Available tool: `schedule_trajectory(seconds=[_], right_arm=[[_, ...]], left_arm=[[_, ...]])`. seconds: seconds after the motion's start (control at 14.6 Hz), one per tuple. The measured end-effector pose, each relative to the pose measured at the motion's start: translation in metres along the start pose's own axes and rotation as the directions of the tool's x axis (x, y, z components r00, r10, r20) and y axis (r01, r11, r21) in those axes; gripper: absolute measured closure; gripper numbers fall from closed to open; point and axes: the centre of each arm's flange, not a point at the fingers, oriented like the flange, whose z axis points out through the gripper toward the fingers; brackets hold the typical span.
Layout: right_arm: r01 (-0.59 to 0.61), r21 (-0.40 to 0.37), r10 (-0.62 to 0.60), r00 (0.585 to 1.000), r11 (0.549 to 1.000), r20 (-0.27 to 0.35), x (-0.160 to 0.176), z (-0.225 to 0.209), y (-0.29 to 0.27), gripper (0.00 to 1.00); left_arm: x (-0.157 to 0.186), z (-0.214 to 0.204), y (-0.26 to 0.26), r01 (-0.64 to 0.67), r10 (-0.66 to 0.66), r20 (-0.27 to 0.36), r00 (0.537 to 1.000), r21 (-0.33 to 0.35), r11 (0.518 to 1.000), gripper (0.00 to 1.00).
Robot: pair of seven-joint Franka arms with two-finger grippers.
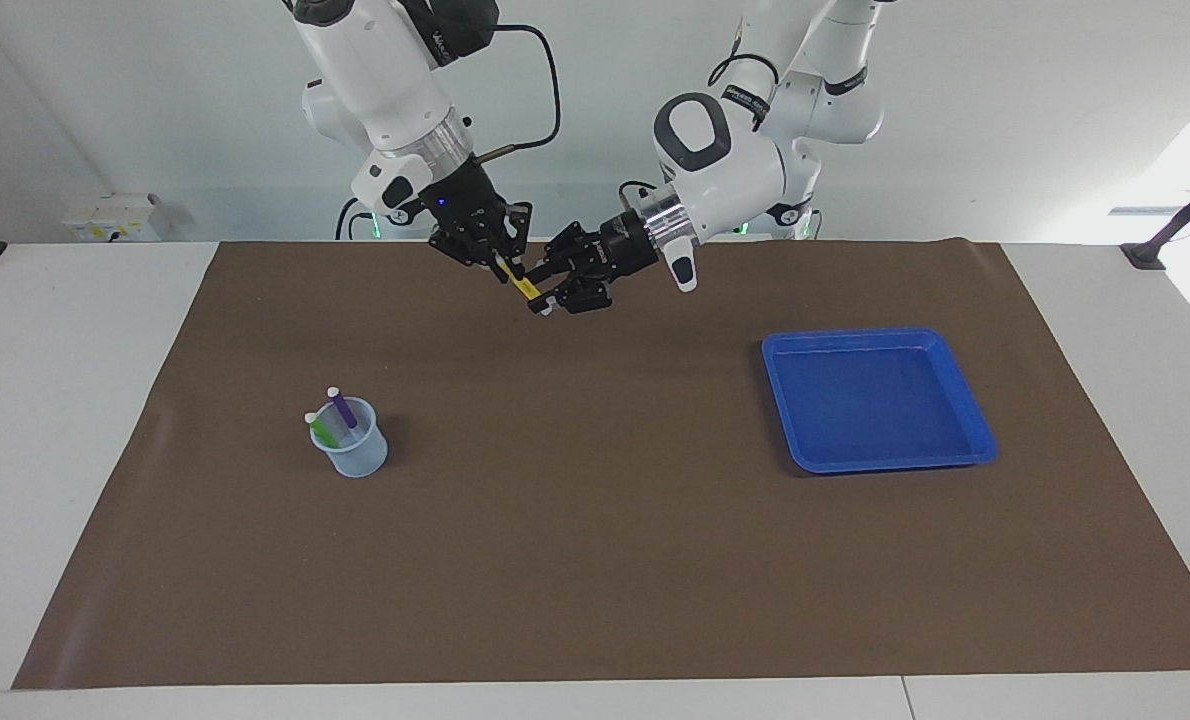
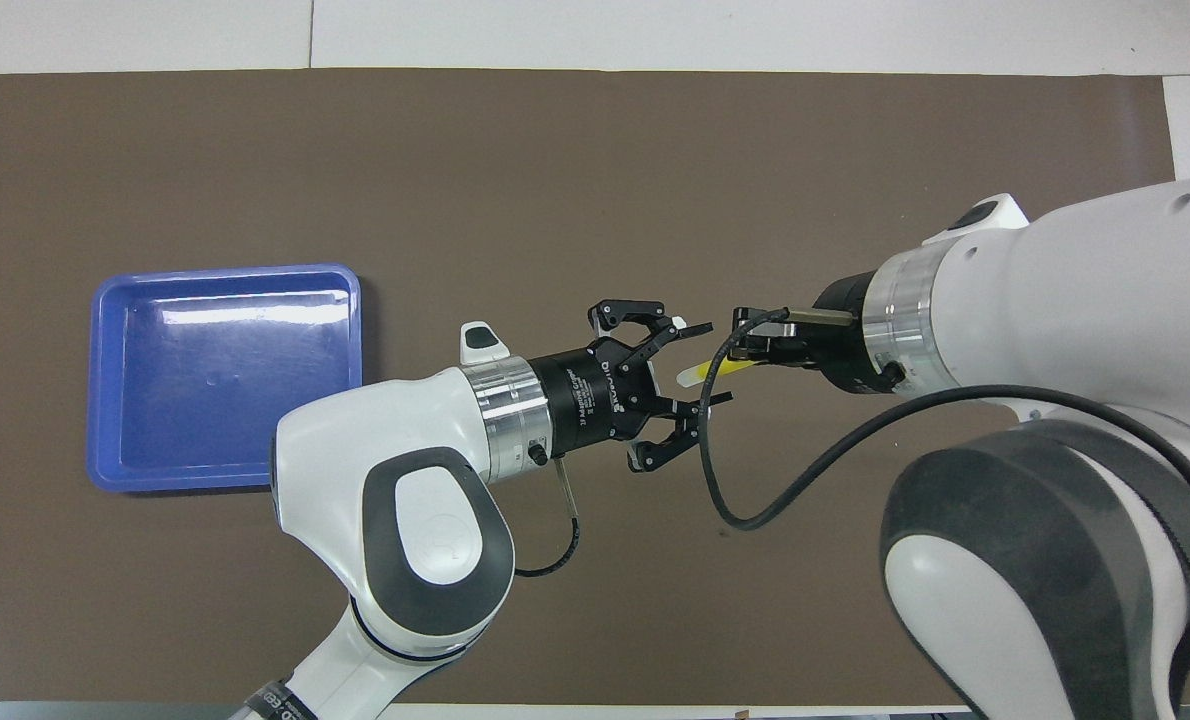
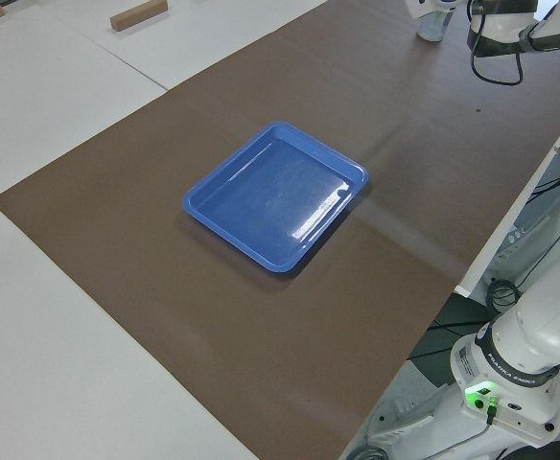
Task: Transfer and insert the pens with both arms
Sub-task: 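Grasp the yellow pen with the right gripper and open the left gripper, then insert the yellow pen into the white cup with the right gripper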
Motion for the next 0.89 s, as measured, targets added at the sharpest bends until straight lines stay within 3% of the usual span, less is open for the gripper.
schedule_trajectory(seconds=[0.21,0.55,0.89], right_arm=[[0.016,-0.032,-0.017,0.999,0.999,-0.037,0.012,-0.006,0.019,0.81],[0.179,-0.147,-0.188,0.981,0.973,-0.047,0.045,-0.017,0.108,0.81],[0.322,-0.236,-0.344,0.937,0.917,-0.058,0.068,-0.01,0.177,0.81]], left_arm=[[0.008,-0.005,0.005,0.005,-0.006,-0.029,1.0,-0.054,0.999,0.01],[0.034,-0.04,0.053,0.021,-0.033,-0.065,0.997,-0.173,0.985,0.0],[0.046,-0.068,0.092,-0.131,0.1,-0.175,0.98,-0.177,0.976,0.0]])
